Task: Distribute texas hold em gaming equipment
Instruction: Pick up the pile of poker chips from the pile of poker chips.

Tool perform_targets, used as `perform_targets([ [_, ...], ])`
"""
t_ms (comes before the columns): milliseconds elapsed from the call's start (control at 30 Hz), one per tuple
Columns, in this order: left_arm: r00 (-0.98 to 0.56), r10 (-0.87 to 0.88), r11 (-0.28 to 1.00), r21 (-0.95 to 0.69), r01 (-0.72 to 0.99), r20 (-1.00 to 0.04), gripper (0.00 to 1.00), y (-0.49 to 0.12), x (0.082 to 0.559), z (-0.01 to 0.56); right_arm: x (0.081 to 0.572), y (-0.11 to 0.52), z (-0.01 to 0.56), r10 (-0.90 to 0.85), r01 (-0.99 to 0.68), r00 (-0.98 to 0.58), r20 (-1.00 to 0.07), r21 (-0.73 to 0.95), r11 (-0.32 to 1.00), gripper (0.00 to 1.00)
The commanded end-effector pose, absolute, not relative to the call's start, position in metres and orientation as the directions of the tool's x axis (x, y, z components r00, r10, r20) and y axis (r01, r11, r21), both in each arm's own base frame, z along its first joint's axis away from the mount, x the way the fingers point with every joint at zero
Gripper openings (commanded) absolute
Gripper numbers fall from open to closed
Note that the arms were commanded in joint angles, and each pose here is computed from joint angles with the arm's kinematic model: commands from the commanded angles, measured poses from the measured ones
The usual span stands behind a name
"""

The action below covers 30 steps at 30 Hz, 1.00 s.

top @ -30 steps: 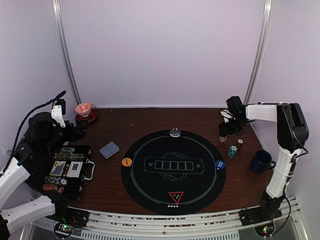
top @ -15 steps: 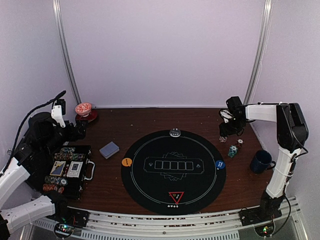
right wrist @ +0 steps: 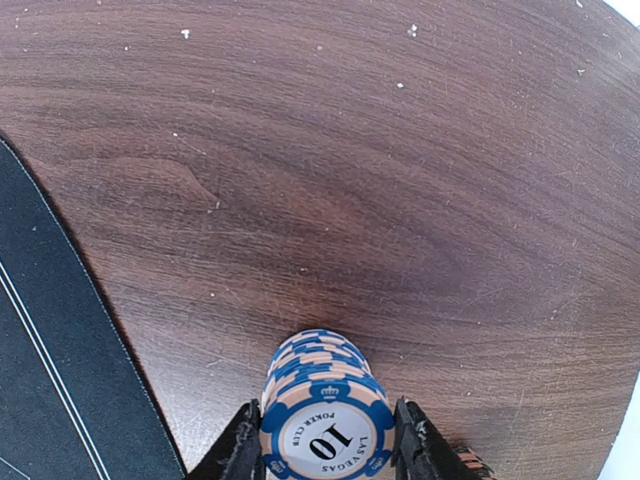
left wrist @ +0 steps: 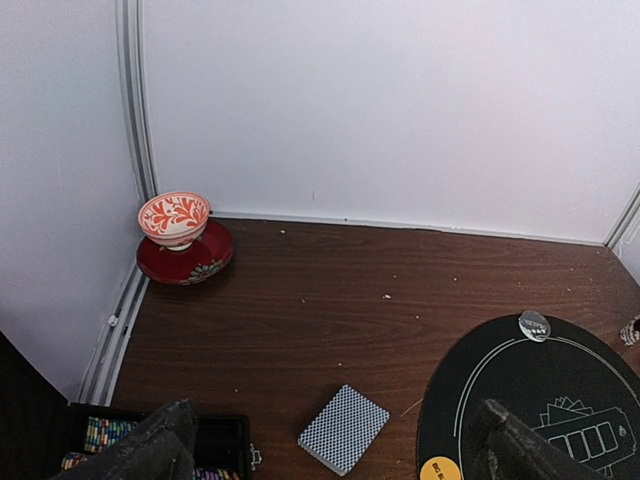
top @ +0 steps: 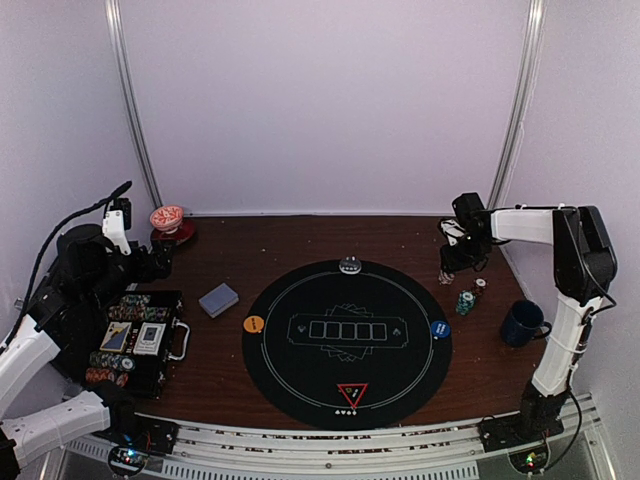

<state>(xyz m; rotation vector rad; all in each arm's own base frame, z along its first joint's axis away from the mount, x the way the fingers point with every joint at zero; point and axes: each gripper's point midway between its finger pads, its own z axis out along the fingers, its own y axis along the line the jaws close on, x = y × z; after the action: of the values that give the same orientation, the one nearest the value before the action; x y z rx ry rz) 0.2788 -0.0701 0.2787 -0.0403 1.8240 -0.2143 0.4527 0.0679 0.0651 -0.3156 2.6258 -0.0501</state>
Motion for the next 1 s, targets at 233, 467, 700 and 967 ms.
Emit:
perform_targets([
  [233, -0.223, -0.174, 0.977, -0.197, 0.085, -0.959, 0.98, -0.068, 0.281, 0.288, 0.455, 0.063, 0.081, -0.238, -0.207, -0.824, -0.514, -0.118, 0.971, 0.31],
  [467, -0.225, -0.173, 0.977, -0.196, 0.083, -0.959, 0.98, -0.068, 0.281, 0.287, 0.454, 0.068, 0.104, -0.245, -0.227, -0.791, -0.561, -0.102, 0.968, 0.3],
  [700, -0.222, -0.175, 0.977, -0.197, 0.082, -0.959, 0.98, -0.067, 0.281, 0.288, 0.447, 0.074, 0.132, -0.27, -0.268, -0.755, -0.597, -0.094, 0.959, 0.29],
  [967, -0.221, -0.176, 0.977, -0.198, 0.084, -0.959, 0.98, -0.067, 0.28, 0.289, 0.422, 0.089, 0.158, -0.31, -0.354, -0.707, -0.635, -0.061, 0.933, 0.27],
])
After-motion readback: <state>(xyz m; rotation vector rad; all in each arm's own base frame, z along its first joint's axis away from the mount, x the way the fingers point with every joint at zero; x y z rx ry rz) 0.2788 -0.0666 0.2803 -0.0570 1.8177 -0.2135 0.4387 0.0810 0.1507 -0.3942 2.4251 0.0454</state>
